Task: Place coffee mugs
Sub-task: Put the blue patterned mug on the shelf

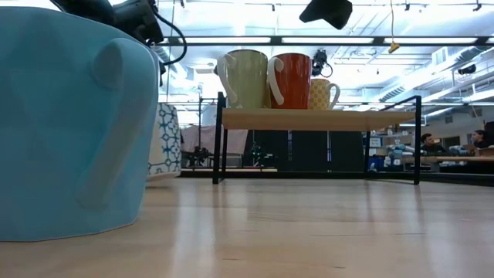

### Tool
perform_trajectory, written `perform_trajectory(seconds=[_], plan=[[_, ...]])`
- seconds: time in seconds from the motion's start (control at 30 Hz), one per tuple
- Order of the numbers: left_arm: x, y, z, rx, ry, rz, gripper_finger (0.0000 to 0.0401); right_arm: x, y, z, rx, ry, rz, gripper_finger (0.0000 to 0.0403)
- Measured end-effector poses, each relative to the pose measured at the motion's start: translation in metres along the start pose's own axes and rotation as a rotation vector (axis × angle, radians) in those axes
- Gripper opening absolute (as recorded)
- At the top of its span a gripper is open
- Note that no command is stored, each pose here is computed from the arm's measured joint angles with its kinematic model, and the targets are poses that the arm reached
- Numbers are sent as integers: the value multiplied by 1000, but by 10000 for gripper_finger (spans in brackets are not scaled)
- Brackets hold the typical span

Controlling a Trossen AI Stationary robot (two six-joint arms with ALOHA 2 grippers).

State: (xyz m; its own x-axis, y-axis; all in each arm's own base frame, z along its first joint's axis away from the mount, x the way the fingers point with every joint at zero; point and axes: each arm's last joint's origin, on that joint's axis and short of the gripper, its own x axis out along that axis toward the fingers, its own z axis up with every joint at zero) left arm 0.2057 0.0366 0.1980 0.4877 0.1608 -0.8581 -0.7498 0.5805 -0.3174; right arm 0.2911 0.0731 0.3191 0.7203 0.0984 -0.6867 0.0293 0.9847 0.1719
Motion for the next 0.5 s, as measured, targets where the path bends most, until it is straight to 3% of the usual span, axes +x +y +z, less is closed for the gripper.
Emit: perform_trajectory(seconds=[0.2, 0.5], plan=[[0, 0, 0, -193, 0, 0, 34, 0, 1, 3, 3, -30, 10, 201], [0, 0, 0, -380, -12, 8, 35, 0, 1, 3, 3, -35, 9, 201]])
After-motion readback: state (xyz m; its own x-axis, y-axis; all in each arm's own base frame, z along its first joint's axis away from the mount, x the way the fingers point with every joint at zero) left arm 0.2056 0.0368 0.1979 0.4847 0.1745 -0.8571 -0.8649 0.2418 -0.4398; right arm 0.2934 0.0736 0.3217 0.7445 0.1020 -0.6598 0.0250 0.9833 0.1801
